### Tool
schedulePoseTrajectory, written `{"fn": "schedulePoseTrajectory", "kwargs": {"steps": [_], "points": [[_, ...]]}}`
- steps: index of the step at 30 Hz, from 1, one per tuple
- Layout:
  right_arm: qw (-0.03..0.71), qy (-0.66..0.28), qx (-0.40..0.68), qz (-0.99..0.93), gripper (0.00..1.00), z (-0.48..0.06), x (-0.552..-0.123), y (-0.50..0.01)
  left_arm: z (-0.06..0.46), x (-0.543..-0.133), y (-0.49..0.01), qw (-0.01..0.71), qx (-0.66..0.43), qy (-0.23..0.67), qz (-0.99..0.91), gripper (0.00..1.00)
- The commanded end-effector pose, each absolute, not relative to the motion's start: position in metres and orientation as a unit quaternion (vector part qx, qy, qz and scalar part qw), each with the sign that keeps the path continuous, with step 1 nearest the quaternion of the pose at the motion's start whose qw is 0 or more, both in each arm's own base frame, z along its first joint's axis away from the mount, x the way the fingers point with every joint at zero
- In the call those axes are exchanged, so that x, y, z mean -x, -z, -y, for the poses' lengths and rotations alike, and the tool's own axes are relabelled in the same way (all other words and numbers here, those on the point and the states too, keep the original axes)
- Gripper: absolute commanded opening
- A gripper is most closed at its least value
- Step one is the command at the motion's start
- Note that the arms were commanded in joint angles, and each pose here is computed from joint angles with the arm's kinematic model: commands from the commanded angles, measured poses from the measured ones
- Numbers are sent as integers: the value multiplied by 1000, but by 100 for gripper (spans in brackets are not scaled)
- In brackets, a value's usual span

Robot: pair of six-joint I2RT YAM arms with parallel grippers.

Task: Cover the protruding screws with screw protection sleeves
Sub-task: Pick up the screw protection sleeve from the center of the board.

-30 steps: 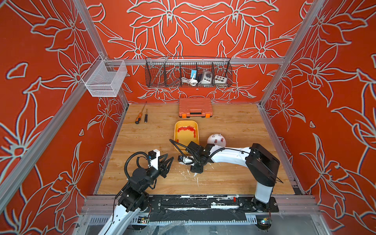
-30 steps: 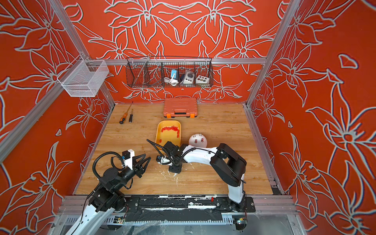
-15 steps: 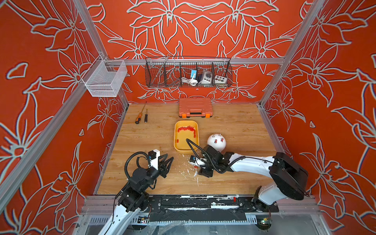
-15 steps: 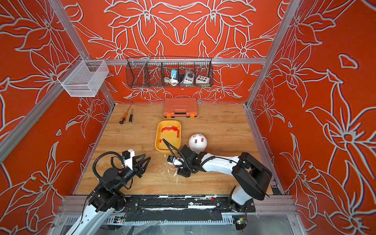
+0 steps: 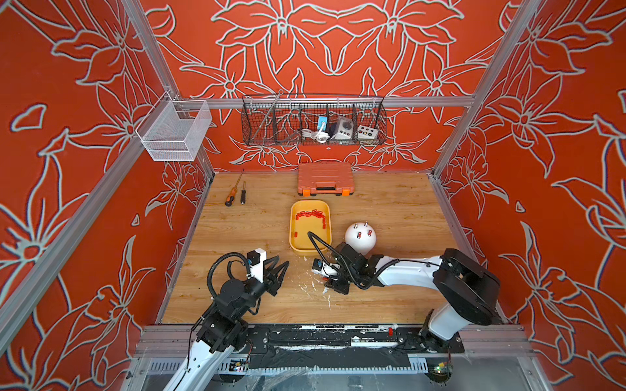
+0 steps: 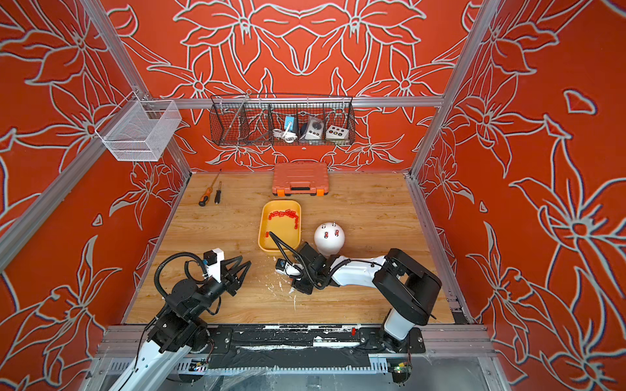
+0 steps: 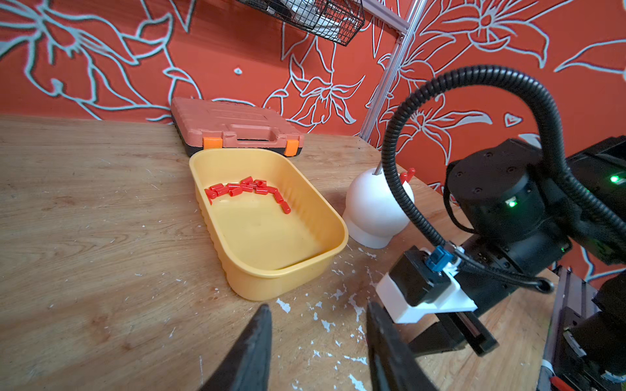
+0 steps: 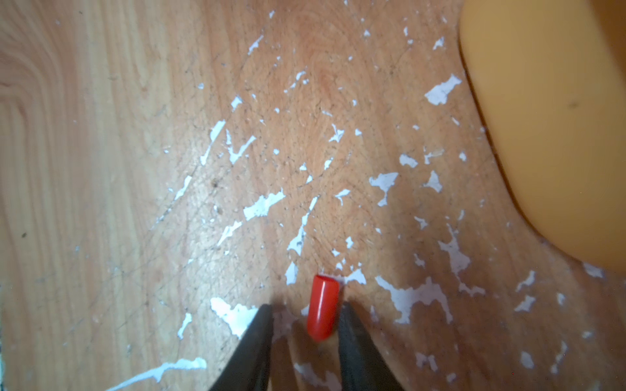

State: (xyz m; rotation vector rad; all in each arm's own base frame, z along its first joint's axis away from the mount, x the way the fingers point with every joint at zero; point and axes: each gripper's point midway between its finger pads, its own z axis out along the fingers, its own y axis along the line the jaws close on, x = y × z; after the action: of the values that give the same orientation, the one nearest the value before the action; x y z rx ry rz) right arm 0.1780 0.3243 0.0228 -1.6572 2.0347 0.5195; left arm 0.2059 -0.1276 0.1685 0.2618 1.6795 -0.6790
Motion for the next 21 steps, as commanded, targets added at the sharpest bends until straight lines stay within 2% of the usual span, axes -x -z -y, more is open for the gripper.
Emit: {"fn": "schedulePoseTrajectory", "kwargs": {"steps": [1,8,12,15,17,21], "points": [[218,-180,601,-747,24,-319,-183,-14,127,-207,-170,617,-118,290,-722,44],[216,-194,602,-743,0,-322,-182,-20,129,-207,-169,617,-120,293,-721,44],[224,-226,602,-732,0,-328,-177,-45,148,-197,-177,608,-168,336,-700,47],[214,-297,600,-711,0,-334,-157,-96,172,-181,-190,588,-230,393,-668,52],[183,-358,587,-702,0,-333,-137,-136,188,-168,-197,561,-277,429,-652,56],[100,-406,567,-710,0,-315,-105,-191,212,-152,-198,511,-349,462,-635,58]]}}
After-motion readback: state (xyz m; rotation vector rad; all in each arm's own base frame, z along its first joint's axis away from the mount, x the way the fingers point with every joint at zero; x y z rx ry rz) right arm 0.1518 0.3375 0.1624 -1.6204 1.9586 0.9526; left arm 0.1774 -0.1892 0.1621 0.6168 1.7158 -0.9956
